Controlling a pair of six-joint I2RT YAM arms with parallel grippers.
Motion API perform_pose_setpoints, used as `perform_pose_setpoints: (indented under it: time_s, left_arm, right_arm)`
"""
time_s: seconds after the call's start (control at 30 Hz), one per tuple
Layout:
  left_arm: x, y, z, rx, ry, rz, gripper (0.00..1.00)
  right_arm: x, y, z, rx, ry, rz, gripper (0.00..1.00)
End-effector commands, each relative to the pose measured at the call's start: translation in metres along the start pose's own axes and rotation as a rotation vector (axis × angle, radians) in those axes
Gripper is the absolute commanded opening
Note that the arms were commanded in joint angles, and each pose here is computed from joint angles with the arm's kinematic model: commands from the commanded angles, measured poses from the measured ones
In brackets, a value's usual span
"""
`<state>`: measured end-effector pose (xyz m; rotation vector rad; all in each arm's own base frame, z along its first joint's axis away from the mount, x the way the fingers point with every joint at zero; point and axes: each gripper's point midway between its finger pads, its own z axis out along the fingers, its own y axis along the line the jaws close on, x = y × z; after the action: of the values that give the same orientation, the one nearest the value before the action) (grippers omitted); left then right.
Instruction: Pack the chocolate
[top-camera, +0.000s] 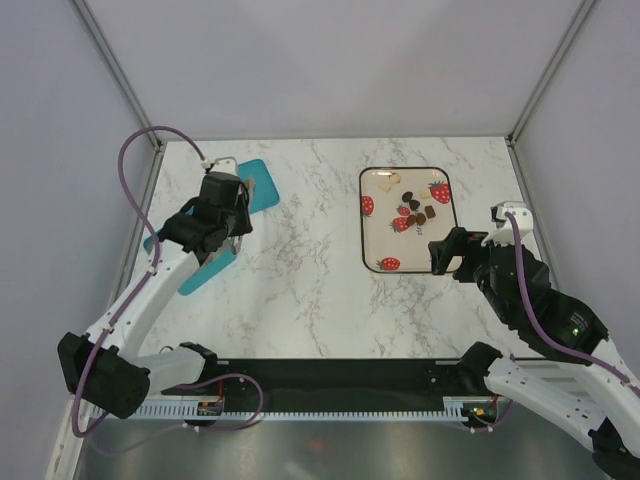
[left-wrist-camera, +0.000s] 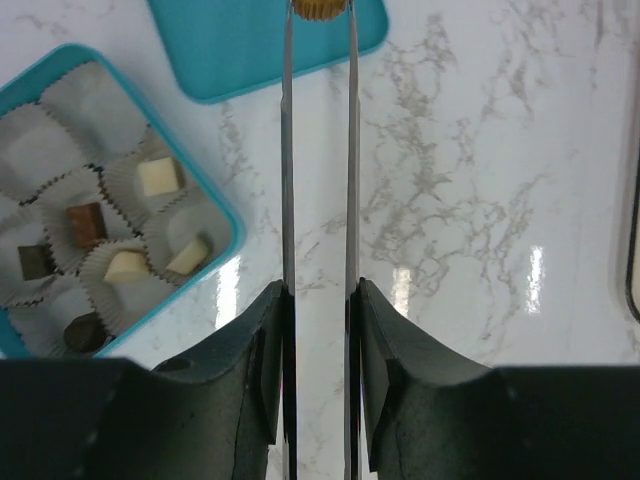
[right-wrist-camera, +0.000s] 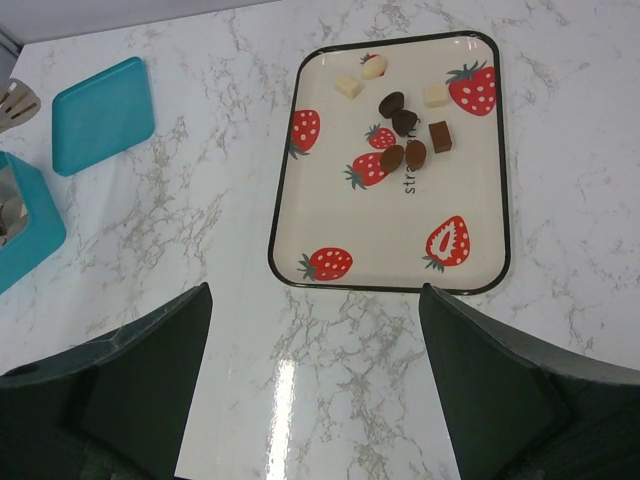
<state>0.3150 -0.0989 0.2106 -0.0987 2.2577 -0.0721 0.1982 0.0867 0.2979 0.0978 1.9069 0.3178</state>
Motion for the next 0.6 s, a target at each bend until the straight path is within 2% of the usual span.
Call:
perform_pose_setpoints:
  time_s: [0.0,0.2,0.57]
  left_arm:
    - [0.005,0.033,-0.004,-0.064,0.020,-0.057,0.38]
    - [0.013,0.083,0.002,-0.169,0.043,-0.189,0.38]
    - [0.025,0.115,0.010,-0.279,0.051,-0.264,0.40]
  right_arm:
    - [-0.007,0.008,-0.001,-0.045,-0.032,0.001,0.93]
    - [-0.005,0.007,0.002,-0.045,-0.034,-0.021,0.93]
    - [-0.006,0.001,-0.002,-0.036,-0.053,-0.044,0.94]
